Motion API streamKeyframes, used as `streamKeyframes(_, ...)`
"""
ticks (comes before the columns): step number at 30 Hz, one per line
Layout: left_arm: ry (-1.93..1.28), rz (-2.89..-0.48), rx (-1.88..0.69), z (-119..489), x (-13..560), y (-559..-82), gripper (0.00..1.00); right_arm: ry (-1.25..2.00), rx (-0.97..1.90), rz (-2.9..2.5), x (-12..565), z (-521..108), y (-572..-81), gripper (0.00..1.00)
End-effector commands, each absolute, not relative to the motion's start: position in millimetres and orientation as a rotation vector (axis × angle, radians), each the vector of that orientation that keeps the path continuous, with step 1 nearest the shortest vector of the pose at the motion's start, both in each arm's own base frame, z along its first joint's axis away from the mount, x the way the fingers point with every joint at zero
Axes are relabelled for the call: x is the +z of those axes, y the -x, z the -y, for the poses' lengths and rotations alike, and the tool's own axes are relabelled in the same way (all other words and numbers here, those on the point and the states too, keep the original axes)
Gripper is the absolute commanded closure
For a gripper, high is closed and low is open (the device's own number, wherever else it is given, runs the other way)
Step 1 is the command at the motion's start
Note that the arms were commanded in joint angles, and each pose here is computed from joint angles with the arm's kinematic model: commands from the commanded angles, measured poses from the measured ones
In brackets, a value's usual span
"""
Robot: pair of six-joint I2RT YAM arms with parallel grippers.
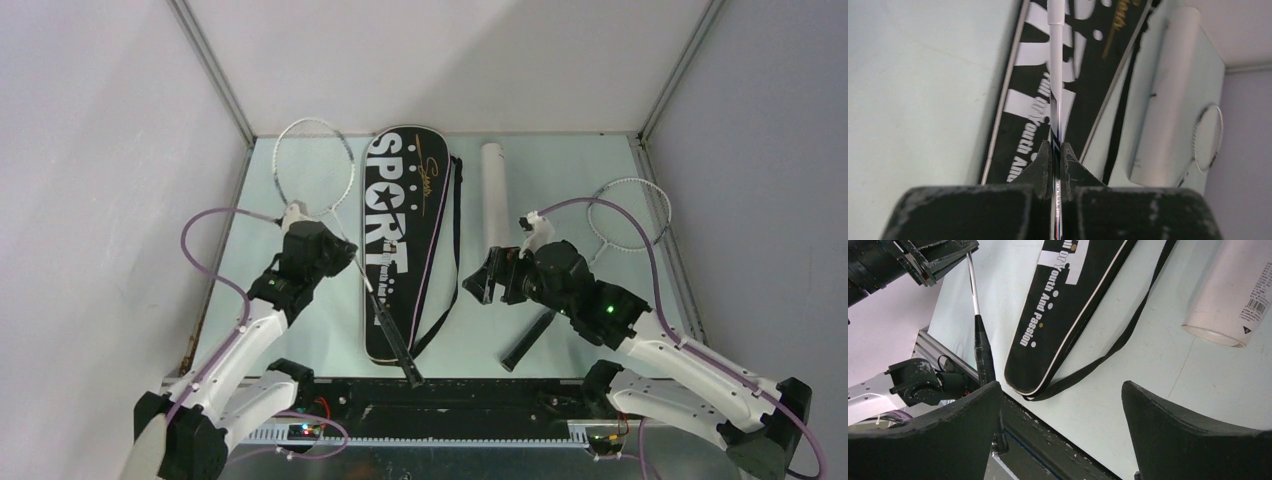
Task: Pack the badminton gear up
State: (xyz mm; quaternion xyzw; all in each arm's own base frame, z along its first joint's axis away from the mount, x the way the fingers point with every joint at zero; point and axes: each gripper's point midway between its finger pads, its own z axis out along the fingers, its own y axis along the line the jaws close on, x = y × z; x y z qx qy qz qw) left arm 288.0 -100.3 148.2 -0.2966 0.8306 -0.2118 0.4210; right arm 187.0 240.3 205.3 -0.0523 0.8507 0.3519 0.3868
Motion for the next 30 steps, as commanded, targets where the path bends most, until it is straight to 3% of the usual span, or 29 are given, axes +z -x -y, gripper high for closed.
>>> streamKeyframes(1, 0.439, -1.968, -0.74, 145, 211, -297, 1.0, 0.097, 0.948, -2.053, 242, -247, -193, 0.1)
streamKeyframes(14, 0.02, -1.946, -0.992, 216, 251, -254, 1.0, 0.163, 1.103, -2.039, 251, -300, -168, 0.21)
streamKeyframes(30, 0.206, -1.869, -1.229, 241, 271, -240, 1.0, 0.186, 1.198, -1.987, 245, -362, -161, 0.35)
